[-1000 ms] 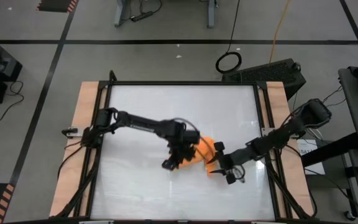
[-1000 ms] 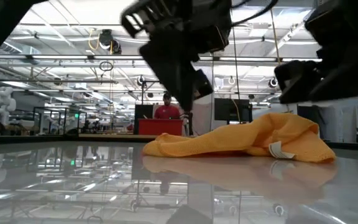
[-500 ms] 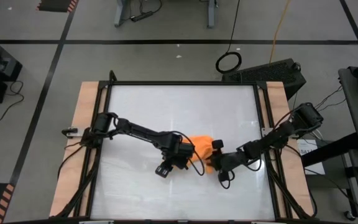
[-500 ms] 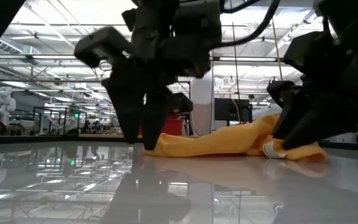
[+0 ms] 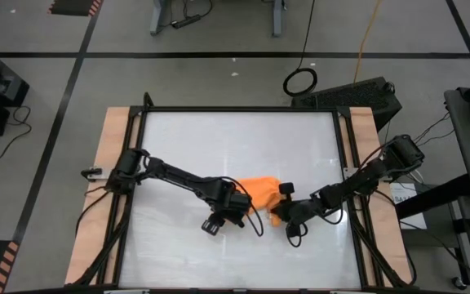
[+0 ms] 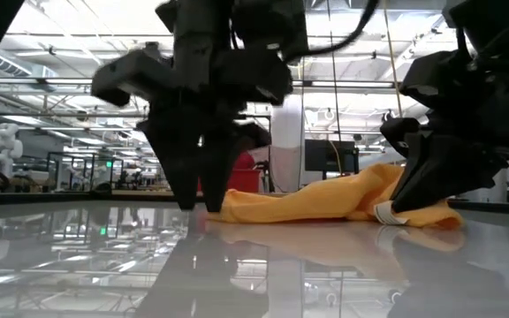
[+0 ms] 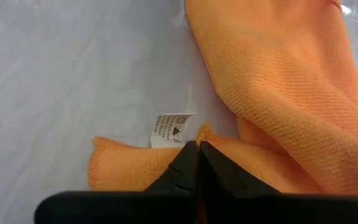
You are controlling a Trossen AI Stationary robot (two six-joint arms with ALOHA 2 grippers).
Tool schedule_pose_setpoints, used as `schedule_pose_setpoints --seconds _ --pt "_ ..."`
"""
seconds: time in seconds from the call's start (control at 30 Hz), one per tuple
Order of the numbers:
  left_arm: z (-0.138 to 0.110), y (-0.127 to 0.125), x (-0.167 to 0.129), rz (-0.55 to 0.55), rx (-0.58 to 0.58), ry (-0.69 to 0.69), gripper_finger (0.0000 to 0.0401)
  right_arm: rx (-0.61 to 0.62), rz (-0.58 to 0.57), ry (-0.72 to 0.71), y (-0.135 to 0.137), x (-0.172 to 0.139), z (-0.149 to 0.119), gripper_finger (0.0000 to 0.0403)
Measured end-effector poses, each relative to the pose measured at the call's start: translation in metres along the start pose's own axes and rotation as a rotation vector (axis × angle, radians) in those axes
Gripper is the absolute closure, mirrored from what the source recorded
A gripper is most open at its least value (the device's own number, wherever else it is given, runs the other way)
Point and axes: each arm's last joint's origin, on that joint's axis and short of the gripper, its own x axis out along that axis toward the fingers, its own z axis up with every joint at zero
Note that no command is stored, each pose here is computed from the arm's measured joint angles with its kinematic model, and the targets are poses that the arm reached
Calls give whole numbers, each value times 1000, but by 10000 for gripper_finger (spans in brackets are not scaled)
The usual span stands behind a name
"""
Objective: Roll towel
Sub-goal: Fold the orange microfiber cloth
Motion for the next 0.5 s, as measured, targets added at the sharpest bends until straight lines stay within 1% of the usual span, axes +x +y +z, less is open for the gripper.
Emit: schedule_pose_setpoints --seconds 0.1,0.2,0.3,0.43,0.5 --pt "3 -3 -12 34 5 -44 244 1 0 3 0 0 0 400" --pt "8 -2 -12 69 18 -83 244 1 0 2 0 0 0 401" --pt "11 0 -2 84 54 -94 244 5 0 2 0 0 0 401" --pt "10 3 17 95 73 -39 244 22 0 4 0 0 0 402" --pt "10 4 19 101 78 -29 244 24 0 6 0 0 -1 402"
